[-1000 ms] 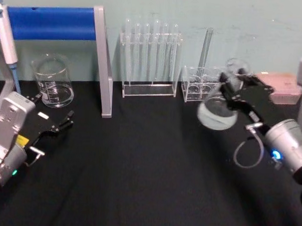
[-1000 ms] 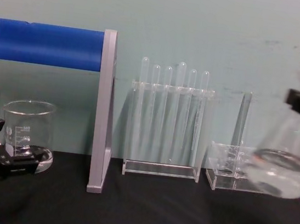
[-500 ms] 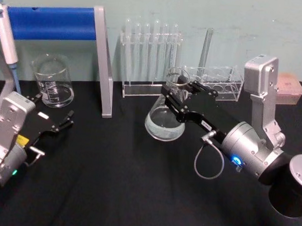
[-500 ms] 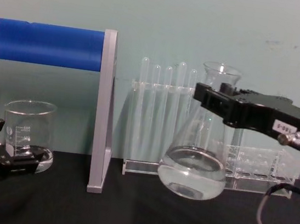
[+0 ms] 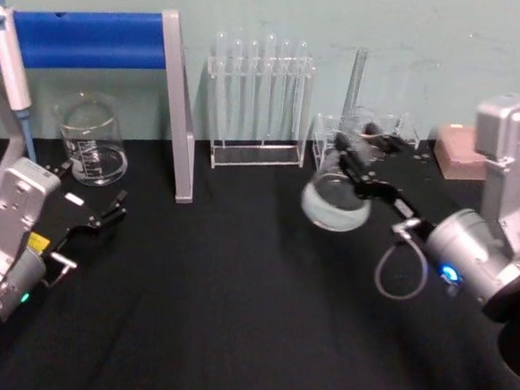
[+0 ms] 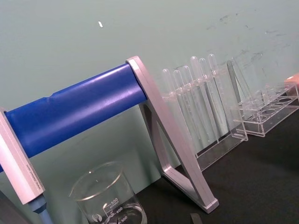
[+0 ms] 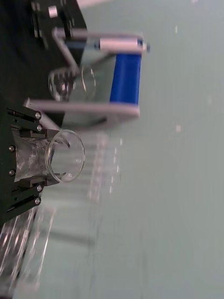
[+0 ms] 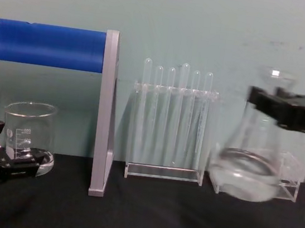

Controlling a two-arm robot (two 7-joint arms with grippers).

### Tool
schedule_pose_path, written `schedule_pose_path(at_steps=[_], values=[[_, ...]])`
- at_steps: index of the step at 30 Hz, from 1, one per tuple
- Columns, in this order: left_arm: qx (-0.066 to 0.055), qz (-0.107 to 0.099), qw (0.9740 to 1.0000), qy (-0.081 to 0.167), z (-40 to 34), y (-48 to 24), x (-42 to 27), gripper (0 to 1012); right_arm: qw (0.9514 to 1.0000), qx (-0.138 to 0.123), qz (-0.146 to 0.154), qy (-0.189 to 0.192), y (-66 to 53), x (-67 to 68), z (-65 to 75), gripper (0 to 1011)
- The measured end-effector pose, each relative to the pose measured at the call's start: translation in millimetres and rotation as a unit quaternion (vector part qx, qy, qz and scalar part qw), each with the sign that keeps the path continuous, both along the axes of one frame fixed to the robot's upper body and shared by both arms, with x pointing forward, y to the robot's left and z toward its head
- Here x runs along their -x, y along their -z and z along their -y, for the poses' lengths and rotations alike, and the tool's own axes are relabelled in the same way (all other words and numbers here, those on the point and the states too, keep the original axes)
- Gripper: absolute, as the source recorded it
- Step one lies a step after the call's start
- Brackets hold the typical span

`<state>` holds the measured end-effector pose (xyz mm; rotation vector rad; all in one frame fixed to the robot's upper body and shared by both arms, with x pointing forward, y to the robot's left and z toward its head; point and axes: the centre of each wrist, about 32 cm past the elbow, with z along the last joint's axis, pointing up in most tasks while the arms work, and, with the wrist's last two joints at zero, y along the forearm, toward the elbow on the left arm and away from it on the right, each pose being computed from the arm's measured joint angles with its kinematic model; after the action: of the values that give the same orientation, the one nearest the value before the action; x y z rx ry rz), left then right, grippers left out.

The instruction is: Grasp the erlenmeyer flask with one hand, shake it three times, then place it back.

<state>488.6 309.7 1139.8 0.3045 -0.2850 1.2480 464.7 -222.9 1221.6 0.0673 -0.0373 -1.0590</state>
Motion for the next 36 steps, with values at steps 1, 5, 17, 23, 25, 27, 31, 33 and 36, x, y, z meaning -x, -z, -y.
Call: schedule_pose_path(at_steps=[1,5,17,23,25,27,31,33,36], values=[[0.000,0.000,1.0000,0.000,0.0,0.0,0.0,1001,0.9999,0.000,0.000,0.017,0.2,2.1,5.6,457],[0.000,0.000,1.0000,0.000,0.0,0.0,0.0,1001,0.9983,-0.001,0.001,0.058,-0.3,7.6,19.3,457],[0.000,0.000,1.0000,0.000,0.0,0.0,0.0,1001,0.9909,-0.001,0.003,0.135,-1.7,21.6,46.2,457],[0.000,0.000,1.0000,0.000,0.0,0.0,0.0,1001,0.9925,0.000,0.002,0.123,-2.2,20.5,45.2,457],[0.000,0.000,1.0000,0.000,0.0,0.0,0.0,1001,0.9935,-0.001,0.002,0.114,-2.1,18.8,43.1,457],[0.000,0.000,1.0000,0.000,0.0,0.0,0.0,1001,0.9952,-0.001,0.001,0.098,-1.8,15.5,38.8,457],[0.000,0.000,1.0000,0.000,0.0,0.0,0.0,1001,0.9978,0.000,0.001,0.066,-1.7,8.5,29.3,457],[0.000,0.000,1.0000,0.000,0.0,0.0,0.0,1001,0.9992,0.000,0.000,0.039,-1.3,3.5,21.2,457],[0.000,0.000,1.0000,0.000,0.0,0.0,0.0,1001,1.0000,-0.001,-0.001,0.003,-0.9,-2.5,9.7,457]])
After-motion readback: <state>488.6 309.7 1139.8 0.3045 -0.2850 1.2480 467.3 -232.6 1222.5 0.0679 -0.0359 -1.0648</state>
